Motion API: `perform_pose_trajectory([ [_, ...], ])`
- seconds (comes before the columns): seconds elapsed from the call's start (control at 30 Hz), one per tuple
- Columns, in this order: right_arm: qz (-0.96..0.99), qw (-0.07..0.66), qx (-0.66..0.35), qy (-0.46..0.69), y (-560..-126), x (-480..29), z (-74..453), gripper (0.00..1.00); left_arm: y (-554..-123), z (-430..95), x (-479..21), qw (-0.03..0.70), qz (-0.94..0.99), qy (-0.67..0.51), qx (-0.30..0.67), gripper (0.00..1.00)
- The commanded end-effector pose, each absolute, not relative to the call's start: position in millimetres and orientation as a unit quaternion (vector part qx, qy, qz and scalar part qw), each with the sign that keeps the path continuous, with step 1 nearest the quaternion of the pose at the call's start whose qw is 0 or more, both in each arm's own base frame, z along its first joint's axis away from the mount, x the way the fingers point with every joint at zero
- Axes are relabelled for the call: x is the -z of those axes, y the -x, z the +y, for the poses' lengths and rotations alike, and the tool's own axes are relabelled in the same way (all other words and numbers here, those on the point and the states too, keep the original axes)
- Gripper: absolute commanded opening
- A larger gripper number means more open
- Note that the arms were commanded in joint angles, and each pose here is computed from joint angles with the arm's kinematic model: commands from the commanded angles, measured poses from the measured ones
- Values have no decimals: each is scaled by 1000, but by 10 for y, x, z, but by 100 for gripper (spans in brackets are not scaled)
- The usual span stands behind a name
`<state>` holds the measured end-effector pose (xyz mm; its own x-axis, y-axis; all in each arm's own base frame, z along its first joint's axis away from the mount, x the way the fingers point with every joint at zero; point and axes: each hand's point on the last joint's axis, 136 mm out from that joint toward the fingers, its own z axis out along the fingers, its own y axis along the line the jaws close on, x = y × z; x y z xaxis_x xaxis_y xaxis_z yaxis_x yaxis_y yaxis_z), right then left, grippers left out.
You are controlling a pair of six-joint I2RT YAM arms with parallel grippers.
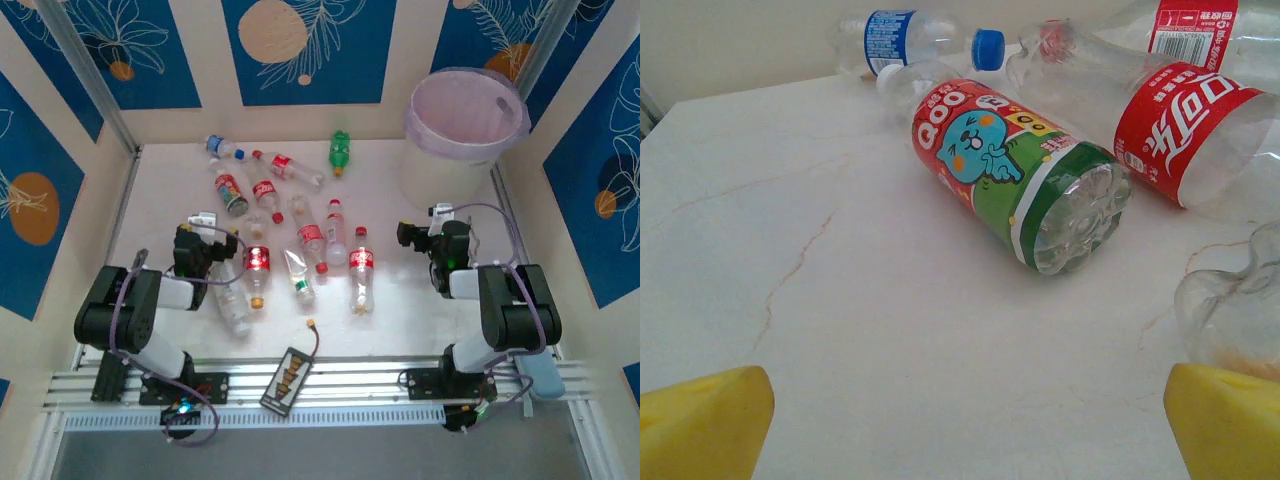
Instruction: Put the plastic bottles in the bin
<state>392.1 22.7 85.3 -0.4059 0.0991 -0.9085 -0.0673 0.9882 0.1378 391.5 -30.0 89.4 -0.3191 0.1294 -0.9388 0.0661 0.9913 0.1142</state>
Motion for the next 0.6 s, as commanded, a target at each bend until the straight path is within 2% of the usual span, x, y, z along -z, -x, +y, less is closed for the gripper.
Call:
perform_pose_trajectory([
  [0.0, 827, 557, -76, 3, -3968, -937, 240, 99, -3947, -279, -928, 584, 809, -59, -25, 100],
  [0.57, 829, 554, -79, 2, -3973, -930, 235, 99, -3973, -230, -905, 576, 816, -48, -13, 100],
])
